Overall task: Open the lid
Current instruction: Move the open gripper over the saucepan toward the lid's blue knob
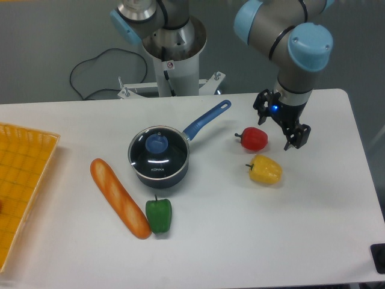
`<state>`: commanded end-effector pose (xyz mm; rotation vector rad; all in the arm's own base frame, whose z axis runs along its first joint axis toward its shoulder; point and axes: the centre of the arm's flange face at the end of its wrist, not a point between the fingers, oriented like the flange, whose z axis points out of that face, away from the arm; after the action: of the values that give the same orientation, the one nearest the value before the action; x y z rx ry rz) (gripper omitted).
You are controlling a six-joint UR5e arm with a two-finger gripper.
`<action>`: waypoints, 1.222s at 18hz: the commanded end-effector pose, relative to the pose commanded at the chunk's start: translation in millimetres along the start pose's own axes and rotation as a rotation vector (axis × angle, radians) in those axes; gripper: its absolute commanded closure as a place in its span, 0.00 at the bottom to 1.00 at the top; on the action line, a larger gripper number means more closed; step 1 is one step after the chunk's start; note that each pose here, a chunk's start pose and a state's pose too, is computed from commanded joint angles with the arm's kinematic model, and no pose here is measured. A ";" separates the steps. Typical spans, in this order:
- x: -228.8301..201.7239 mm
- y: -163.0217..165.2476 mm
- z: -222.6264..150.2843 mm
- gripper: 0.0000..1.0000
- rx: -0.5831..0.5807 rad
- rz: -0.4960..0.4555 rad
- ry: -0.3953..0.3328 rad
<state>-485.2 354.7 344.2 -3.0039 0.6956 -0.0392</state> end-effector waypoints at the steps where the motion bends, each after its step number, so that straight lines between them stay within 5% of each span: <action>1: -1.6 -3.3 1.9 0.00 -0.002 0.003 -0.001; 6: 0.3 -22.5 -0.8 0.00 -0.012 0.029 -0.020; 13: 19.7 -66.7 9.5 0.00 -0.007 -0.273 0.036; 22: 53.3 -119.3 2.5 0.00 0.015 -0.403 0.031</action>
<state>-385.0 438.4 349.7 -3.0797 0.0810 -0.1074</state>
